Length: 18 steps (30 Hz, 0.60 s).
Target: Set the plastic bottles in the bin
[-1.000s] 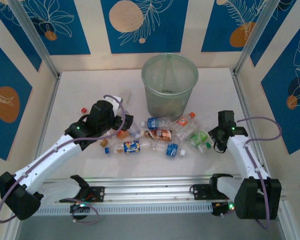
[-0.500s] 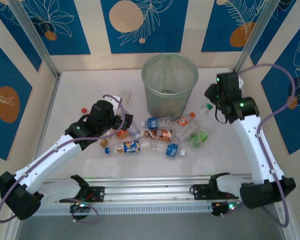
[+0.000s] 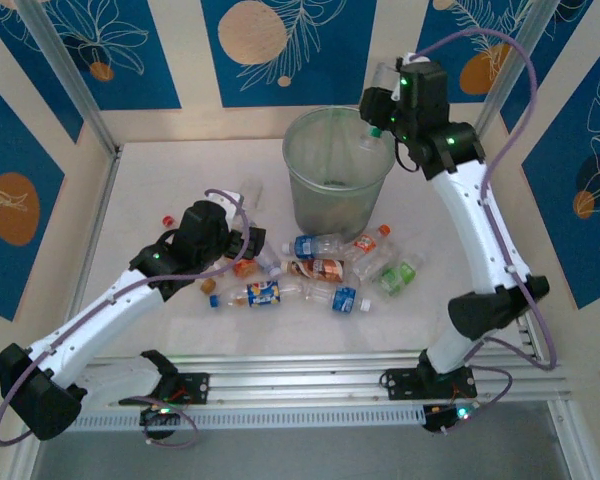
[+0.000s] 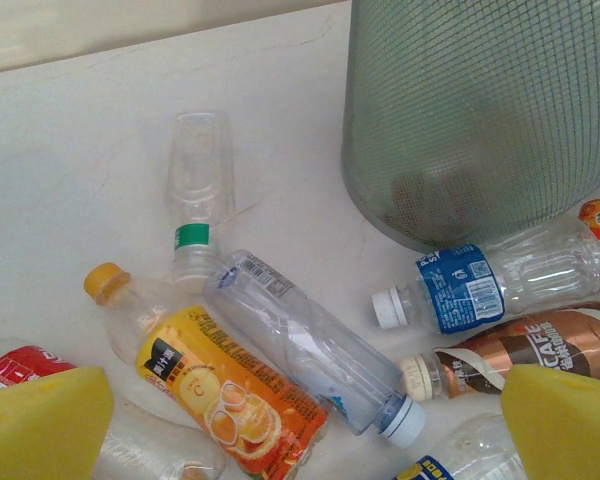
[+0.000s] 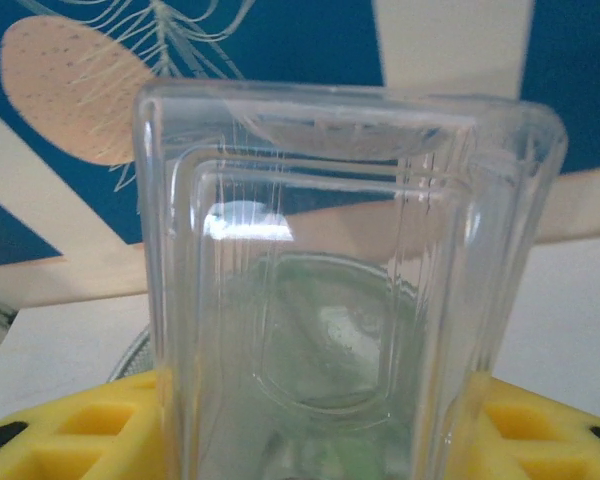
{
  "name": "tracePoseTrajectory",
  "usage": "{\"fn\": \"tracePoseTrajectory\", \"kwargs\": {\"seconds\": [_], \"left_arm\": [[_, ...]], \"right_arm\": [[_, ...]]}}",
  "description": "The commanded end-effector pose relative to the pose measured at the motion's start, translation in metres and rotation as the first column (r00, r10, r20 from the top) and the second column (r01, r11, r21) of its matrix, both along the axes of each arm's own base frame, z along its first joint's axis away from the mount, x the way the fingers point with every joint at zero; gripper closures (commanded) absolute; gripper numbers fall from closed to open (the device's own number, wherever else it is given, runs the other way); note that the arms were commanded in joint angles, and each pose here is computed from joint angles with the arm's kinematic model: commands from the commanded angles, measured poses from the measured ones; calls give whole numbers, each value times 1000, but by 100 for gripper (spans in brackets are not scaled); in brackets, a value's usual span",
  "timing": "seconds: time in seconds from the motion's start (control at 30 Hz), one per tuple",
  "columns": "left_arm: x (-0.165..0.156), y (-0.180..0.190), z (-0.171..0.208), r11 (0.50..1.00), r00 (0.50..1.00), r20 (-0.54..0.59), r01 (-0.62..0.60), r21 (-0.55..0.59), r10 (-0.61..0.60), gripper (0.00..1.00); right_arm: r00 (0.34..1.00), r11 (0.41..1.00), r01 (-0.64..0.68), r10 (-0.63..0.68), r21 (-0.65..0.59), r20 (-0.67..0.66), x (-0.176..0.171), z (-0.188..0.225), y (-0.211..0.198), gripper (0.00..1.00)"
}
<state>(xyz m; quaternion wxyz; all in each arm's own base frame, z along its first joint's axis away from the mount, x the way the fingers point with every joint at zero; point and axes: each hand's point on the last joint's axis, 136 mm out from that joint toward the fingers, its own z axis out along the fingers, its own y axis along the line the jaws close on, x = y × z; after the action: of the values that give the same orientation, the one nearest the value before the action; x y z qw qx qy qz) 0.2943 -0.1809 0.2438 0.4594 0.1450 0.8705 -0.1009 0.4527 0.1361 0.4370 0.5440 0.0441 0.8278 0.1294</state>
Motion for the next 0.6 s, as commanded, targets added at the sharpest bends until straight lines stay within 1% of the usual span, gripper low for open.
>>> {"fn": "tracePoseTrajectory", "kwargs": {"seconds": [0.0, 0.1, 0.23, 0.3, 0.4, 0.57], "left_arm": [[0, 0, 4, 1000, 1000, 21, -11, -23, 12, 1], [1, 0, 5, 1000, 1000, 25, -16, -23, 17, 1], [2, 0, 5, 1000, 999, 26, -20, -22, 20, 1], [1, 1, 5, 1000, 999, 28, -20, -19, 21, 1], [1, 3, 7, 1000, 999, 34, -24, -18, 25, 1], [0, 8, 10, 999, 998, 48, -37, -9, 37, 0]], "right_arm": [[986, 987, -153, 156, -51, 59, 20, 7, 34, 71], [978, 975, -207, 209, -80, 21, 36, -12, 53, 71], [954, 945, -301, 297, -129, -47, 50, -49, 78, 71], [931, 917, -364, 354, -160, -90, 52, -70, 90, 72], [902, 869, -431, 409, -241, -139, 53, -96, 98, 74], [861, 796, -509, 469, -327, -199, 48, -125, 98, 77]]}}
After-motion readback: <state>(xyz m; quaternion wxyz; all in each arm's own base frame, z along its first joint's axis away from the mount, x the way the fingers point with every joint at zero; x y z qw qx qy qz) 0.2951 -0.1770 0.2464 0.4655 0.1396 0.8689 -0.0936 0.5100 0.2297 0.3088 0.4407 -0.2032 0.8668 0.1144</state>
